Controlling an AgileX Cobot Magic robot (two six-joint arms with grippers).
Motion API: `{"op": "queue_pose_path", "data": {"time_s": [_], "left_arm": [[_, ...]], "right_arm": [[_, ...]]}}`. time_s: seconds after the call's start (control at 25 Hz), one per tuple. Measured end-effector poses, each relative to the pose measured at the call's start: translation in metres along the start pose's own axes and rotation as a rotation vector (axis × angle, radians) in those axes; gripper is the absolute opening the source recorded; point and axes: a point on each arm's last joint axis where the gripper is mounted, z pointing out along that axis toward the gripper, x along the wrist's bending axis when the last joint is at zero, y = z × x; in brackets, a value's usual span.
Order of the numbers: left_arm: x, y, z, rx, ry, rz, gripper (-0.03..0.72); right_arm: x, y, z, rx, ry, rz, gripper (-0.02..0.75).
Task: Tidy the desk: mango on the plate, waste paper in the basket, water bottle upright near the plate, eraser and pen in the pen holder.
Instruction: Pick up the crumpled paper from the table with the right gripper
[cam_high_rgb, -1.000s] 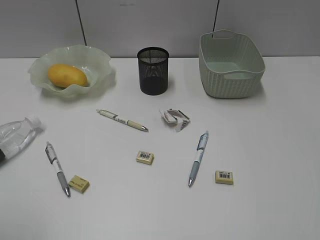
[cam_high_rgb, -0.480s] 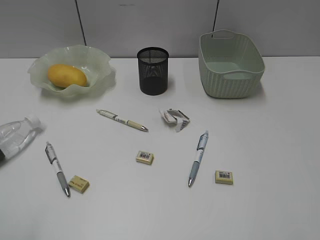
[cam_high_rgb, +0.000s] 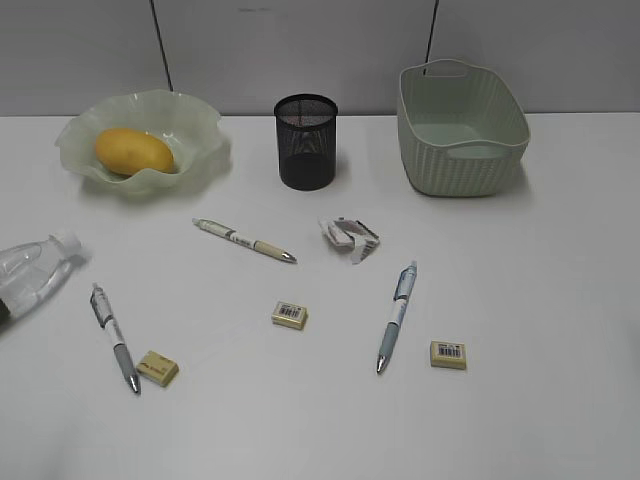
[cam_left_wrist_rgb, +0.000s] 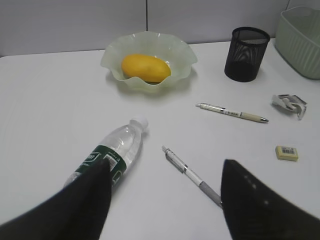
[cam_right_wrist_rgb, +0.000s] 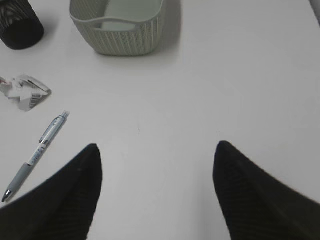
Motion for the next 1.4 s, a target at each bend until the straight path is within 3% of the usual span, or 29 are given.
{"op": "queue_pose_path", "data": {"time_s": [0.28, 0.52, 0.92, 1.04, 1.4], "left_arm": [[0.003, 0.002, 0.01, 0.056, 0.02, 0.013, 0.524], [0.003, 0.002, 0.013, 0.093, 0.016, 0.009, 0.524], [0.0, -0.004, 0.002, 0.243, -0.001, 0.007, 0.524], [0.0, -0.011, 0.004, 0.301, 0.001, 0.006, 0.524], [0.0, -0.012, 0.004, 0.307, 0.001, 0.006, 0.524]], "right_arm": [[0.007, 0.041, 0.062, 0.16, 0.023, -0.054, 0.554], [0.052, 0.069, 0.101, 0.195, 0.151, -0.186, 0.554], [0.132, 0.065, 0.159, 0.288, 0.297, -0.369, 0.554], [0.147, 0.057, 0.179, 0.325, 0.313, -0.398, 0.554], [0.182, 0.036, 0.236, 0.464, 0.332, -0.466, 0.554]]}}
